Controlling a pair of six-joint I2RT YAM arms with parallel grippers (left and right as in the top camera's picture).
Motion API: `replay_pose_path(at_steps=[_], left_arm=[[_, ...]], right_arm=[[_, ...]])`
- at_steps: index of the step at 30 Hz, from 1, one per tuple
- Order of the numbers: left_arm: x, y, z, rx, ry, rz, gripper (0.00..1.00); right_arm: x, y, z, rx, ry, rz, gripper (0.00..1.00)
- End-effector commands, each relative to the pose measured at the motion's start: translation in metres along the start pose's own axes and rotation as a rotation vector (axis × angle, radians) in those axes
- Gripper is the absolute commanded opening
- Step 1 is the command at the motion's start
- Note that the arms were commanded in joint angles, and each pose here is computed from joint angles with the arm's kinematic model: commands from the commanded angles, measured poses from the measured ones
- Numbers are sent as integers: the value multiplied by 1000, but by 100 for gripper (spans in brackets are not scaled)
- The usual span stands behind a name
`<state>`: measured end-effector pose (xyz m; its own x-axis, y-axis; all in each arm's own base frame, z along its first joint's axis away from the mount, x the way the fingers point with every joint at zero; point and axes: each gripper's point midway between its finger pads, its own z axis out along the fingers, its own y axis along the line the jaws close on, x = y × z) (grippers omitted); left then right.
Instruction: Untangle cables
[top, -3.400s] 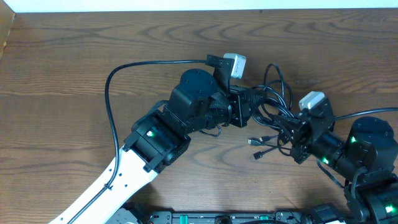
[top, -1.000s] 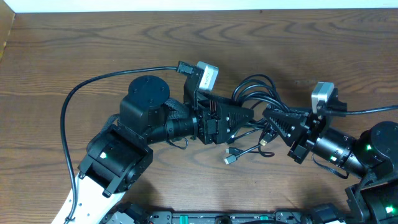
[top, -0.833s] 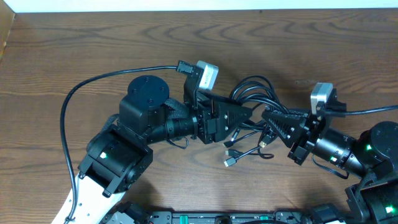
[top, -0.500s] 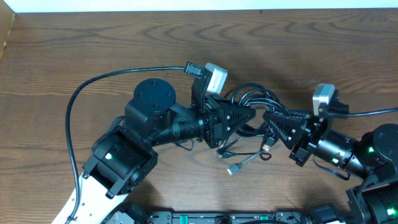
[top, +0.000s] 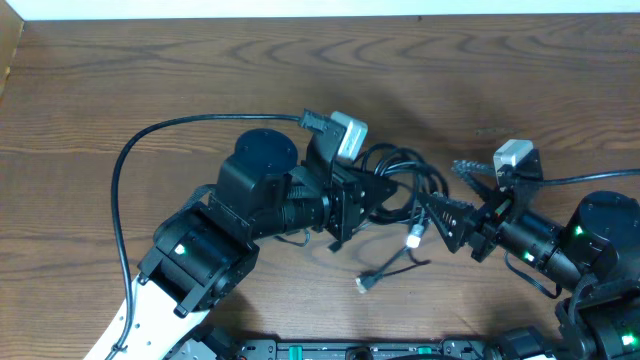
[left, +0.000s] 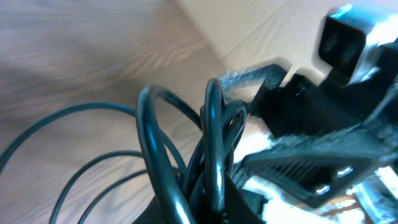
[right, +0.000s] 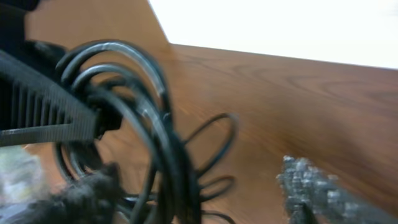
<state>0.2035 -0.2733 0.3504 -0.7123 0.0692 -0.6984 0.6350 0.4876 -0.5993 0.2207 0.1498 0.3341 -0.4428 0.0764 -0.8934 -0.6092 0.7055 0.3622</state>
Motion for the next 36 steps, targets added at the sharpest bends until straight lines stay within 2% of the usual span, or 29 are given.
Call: replay_pose_path(at_steps=[1, 8, 17, 21, 24, 27, 32, 36], left_arm=[[-4, 0, -7, -34, -13, 180, 7], [-1, -7, -14, -12, -12, 281, 8], [10, -39, -27, 156, 0, 499, 7], [14, -50, -29, 223, 5, 539, 7], [10, -52, -29, 228, -13, 552, 8], [4, -66, -33, 295, -49, 590, 7], [-8, -92, -42, 410, -126, 663, 7], [-19, -101, -46, 427, -176, 658, 7]], right_arm=[[-2, -20, -2, 119, -16, -15, 88], [-2, -31, -3, 182, -24, 51, 92], [-3, -32, -3, 185, -39, 142, 96], [-3, -20, -2, 119, -28, 132, 96], [0, -7, -1, 42, -5, 71, 95], [5, 8, -1, -46, 23, -17, 95], [20, 9, -1, -57, 81, -49, 92], [29, 8, -2, -60, 115, -57, 90]])
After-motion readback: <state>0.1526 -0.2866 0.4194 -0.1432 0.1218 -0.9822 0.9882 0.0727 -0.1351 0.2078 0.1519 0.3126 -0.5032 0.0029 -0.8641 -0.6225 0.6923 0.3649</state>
